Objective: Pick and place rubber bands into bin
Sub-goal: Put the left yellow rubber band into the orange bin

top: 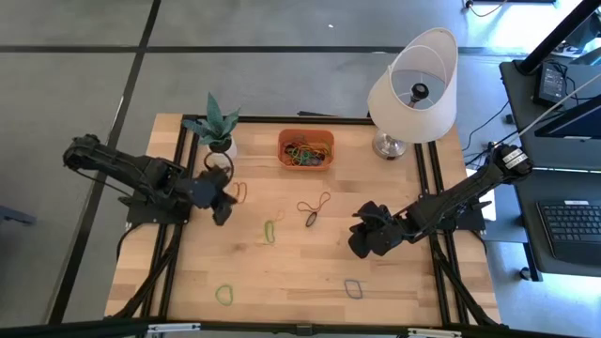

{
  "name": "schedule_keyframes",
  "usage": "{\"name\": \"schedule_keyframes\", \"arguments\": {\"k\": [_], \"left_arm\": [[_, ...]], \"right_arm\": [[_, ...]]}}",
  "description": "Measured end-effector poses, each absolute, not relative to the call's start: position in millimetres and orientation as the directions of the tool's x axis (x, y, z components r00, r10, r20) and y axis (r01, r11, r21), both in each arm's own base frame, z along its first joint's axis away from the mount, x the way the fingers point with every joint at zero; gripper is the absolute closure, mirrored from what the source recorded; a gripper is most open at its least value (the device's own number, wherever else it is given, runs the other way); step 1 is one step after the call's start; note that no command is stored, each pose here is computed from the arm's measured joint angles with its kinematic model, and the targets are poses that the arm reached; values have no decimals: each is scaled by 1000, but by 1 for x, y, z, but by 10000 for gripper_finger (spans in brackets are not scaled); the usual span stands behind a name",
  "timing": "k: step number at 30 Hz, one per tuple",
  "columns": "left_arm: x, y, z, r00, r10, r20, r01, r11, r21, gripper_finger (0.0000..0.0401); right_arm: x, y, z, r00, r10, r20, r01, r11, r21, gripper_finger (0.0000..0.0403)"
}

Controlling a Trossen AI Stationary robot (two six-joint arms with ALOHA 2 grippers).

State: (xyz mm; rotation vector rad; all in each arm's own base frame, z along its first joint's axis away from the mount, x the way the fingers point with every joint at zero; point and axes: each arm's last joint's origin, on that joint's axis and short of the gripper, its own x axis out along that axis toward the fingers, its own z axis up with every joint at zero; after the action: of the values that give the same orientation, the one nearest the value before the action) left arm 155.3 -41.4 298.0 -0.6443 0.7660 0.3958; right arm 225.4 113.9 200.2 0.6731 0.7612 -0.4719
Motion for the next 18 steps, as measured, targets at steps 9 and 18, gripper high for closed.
{"name": "schedule_keyframes", "arguments": {"k": [9, 18], "left_arm": [[163, -39, 309, 766, 213, -607, -538, 728, -424, 399], [189, -30, 309, 775, 219, -593, -533, 730, -428, 399]], "right_arm": [[225, 113, 200, 631, -153, -760, 610, 704, 364, 382], [211, 112, 190, 569, -179, -803, 548, 811, 207, 398]]}}
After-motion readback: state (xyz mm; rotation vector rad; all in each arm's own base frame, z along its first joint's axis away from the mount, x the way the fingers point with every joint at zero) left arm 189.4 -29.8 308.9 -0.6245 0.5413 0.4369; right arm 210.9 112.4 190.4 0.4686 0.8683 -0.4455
